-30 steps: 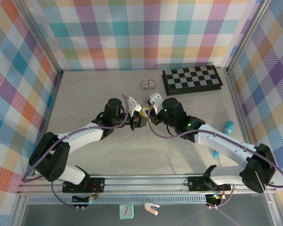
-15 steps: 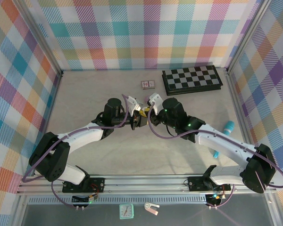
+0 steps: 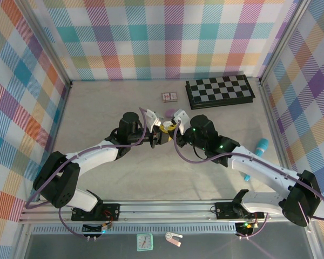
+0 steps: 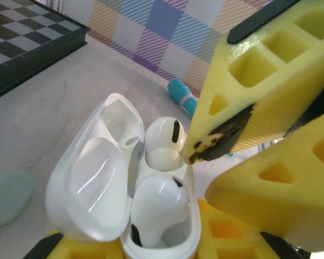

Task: Insert the wireless bluetooth earbuds into the charging case

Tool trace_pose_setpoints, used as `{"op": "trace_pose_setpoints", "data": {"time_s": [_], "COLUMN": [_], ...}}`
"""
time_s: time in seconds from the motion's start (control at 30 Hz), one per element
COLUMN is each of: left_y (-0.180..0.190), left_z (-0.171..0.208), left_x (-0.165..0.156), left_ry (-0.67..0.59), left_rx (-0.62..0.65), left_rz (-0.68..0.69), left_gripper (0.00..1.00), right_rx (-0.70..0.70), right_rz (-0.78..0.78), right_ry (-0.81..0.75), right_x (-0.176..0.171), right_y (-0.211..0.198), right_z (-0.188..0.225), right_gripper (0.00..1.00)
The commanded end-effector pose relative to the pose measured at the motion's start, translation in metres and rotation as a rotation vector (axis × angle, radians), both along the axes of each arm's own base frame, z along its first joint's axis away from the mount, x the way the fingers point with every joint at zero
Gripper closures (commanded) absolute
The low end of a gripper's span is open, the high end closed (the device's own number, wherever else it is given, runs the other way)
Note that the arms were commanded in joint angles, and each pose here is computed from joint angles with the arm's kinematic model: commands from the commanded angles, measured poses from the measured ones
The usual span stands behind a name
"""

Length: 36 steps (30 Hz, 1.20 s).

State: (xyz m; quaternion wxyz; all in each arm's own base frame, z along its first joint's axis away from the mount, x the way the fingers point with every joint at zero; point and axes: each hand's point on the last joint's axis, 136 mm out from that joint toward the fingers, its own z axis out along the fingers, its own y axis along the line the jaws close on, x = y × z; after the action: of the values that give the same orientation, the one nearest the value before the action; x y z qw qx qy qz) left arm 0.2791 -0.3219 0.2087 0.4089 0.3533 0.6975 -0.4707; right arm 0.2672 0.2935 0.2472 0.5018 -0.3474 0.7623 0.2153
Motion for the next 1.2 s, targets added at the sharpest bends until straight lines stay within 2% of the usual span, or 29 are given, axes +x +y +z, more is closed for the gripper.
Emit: {"op": "trace_pose_setpoints", "data": {"time_s": [0.0, 0.2, 0.43, 0.67, 0.9, 1.17], "left_y": [-0.005, 0.000, 0.011, 0.023, 0.030, 0.035], "left_z": [0.026, 0.020, 0.012, 0.005, -0.002, -0.009], "left_x": [0.003, 0.002, -0.003, 0.002, 0.010, 0.007], "left_ry": [-0.067, -0.132, -0.340, -0.543, -0.706, -0.772], "left_rx": [-0.045, -0.007, 0.061, 0.144, 0.217, 0.304], "left_rz": [-0.004, 0.004, 0.010, 0.049, 0.090, 0.059], "left_gripper": [0.94, 0.94, 0.93, 0.94, 0.94, 0.94], "right_rx": [0.003, 0.054, 0.205, 0.336, 0.253, 0.116], "right_rz": [0.050, 0.000, -0.041, -0.168, -0.300, -0.270], "right_ry": [-0.002, -0.052, -0.053, 0.076, 0.263, 0.438], "right_x": [-0.009, -0.010, -0.013, 0.007, 0.030, 0.041], "right_y": [0.003, -0.010, -0.025, -0.049, -0.054, -0.028], "right_z": [0.004, 0.026, 0.058, 0.069, 0.040, 0.014], "right_gripper": [0.79, 0.71, 0.44, 0.24, 0.14, 0.11]}}
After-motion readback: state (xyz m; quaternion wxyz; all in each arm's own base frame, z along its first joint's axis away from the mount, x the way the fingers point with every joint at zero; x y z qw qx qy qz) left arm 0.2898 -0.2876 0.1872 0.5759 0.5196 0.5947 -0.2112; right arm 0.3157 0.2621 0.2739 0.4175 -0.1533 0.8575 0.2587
